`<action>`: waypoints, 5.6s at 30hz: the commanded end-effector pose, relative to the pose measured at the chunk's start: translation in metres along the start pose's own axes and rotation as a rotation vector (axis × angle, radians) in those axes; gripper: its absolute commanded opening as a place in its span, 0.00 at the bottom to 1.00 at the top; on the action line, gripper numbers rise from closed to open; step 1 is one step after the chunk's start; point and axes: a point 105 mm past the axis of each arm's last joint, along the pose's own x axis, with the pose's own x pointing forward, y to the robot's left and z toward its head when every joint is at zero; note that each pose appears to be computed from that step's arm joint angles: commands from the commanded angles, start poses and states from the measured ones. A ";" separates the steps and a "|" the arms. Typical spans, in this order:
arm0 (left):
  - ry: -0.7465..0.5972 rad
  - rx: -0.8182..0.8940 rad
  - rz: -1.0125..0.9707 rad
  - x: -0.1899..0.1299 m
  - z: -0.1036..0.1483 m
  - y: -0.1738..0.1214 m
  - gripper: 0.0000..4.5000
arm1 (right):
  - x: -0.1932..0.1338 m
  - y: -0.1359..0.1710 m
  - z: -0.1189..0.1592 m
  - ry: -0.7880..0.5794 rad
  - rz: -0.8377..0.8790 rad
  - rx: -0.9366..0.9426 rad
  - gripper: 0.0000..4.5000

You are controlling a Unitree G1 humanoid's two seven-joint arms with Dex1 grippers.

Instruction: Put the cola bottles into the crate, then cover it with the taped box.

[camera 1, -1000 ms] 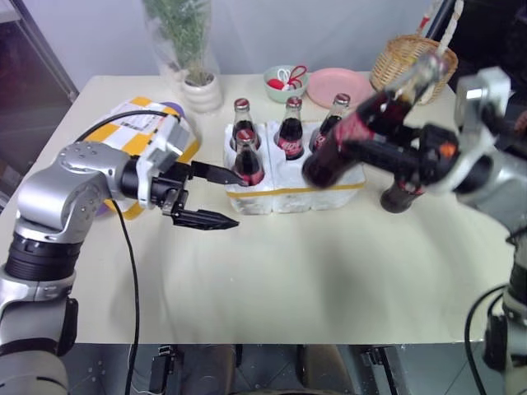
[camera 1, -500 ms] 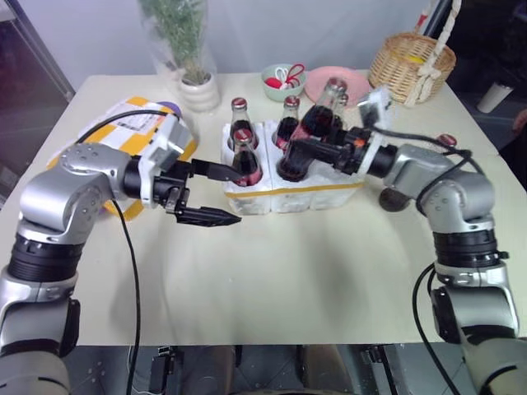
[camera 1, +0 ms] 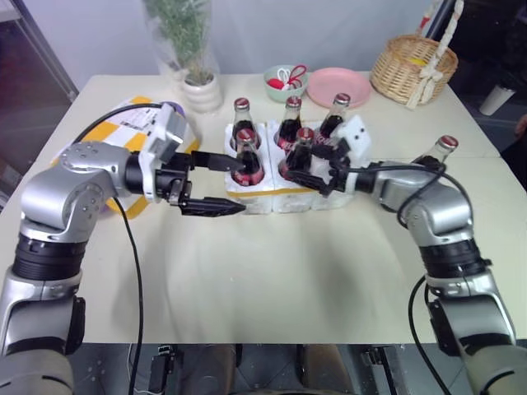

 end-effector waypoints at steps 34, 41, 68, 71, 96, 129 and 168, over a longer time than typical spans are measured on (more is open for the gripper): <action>-0.045 0.081 0.176 -0.021 0.013 0.008 1.00 | -0.154 -0.072 -0.046 -0.068 -0.736 0.168 0.99; -0.047 0.082 0.171 -0.018 0.013 0.009 1.00 | -0.136 -0.088 -0.063 -0.049 -0.721 0.197 0.99; -0.051 0.076 0.254 -0.030 0.013 0.014 1.00 | -0.067 -0.044 0.052 -0.205 -0.280 0.022 0.62; -0.051 0.080 0.266 -0.031 0.013 0.014 1.00 | -0.055 -0.039 0.036 -0.130 -0.233 0.000 0.62; 0.015 0.118 0.370 -0.046 0.004 0.013 1.00 | -0.036 -0.046 0.006 0.045 -0.156 -0.004 0.99; 1.108 0.676 1.308 -0.198 -0.150 0.011 1.00 | -0.152 -0.001 0.091 -0.012 0.138 -0.116 0.99; 0.484 1.139 1.291 -0.168 0.043 0.095 0.12 | -0.186 -0.012 0.073 0.065 -0.020 -0.106 1.00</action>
